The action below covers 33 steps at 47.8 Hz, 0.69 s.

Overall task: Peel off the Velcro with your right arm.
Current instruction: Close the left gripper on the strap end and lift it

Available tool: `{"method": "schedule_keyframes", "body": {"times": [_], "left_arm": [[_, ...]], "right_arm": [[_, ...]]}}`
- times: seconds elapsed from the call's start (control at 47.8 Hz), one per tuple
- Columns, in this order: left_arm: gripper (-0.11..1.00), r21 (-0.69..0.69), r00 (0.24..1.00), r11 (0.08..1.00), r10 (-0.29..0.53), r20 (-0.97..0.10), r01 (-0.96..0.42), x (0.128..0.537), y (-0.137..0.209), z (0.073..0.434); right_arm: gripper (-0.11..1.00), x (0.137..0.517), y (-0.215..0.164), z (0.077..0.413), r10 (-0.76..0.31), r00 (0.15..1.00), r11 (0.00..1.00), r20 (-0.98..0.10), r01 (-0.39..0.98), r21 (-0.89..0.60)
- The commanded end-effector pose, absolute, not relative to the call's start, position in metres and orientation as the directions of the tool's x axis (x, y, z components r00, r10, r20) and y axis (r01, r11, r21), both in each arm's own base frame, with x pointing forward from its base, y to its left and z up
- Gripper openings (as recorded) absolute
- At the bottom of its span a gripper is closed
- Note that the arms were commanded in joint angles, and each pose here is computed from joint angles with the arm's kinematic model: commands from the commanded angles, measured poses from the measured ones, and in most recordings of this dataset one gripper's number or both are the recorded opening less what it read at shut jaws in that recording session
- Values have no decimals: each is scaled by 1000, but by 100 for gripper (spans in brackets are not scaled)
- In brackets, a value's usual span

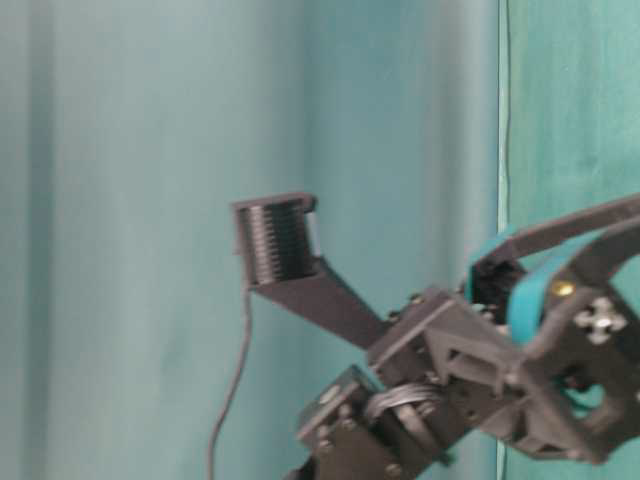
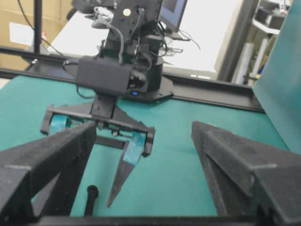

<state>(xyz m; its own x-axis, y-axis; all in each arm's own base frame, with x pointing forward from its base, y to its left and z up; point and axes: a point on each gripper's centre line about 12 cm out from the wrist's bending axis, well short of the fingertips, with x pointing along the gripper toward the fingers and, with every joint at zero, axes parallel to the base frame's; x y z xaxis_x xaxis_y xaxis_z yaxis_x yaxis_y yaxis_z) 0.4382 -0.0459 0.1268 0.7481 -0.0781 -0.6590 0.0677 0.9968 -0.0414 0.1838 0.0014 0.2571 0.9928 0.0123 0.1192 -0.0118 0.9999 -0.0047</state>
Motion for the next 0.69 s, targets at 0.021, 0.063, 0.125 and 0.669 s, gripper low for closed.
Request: {"method": "schedule_keyframes", "body": {"times": [0.021,0.063,0.125,0.669], "left_arm": [[95,-43,769,997,-75,-634,62,446,-44,130],[95,-43,767,997,-72,-638,58,446,-42,127],[95,-43,762,998,-69,-644,55,447,-41,120],[81,-43,751,998,-60,-658,42,451,-37,99]], "right_arm": [[59,185,2,262,16,990,1000,137,-16,-5],[59,185,2,262,15,990,1000,137,-14,-5],[59,185,2,262,16,990,1000,137,-16,-5],[59,185,2,261,16,991,1000,133,-16,-5]]}}
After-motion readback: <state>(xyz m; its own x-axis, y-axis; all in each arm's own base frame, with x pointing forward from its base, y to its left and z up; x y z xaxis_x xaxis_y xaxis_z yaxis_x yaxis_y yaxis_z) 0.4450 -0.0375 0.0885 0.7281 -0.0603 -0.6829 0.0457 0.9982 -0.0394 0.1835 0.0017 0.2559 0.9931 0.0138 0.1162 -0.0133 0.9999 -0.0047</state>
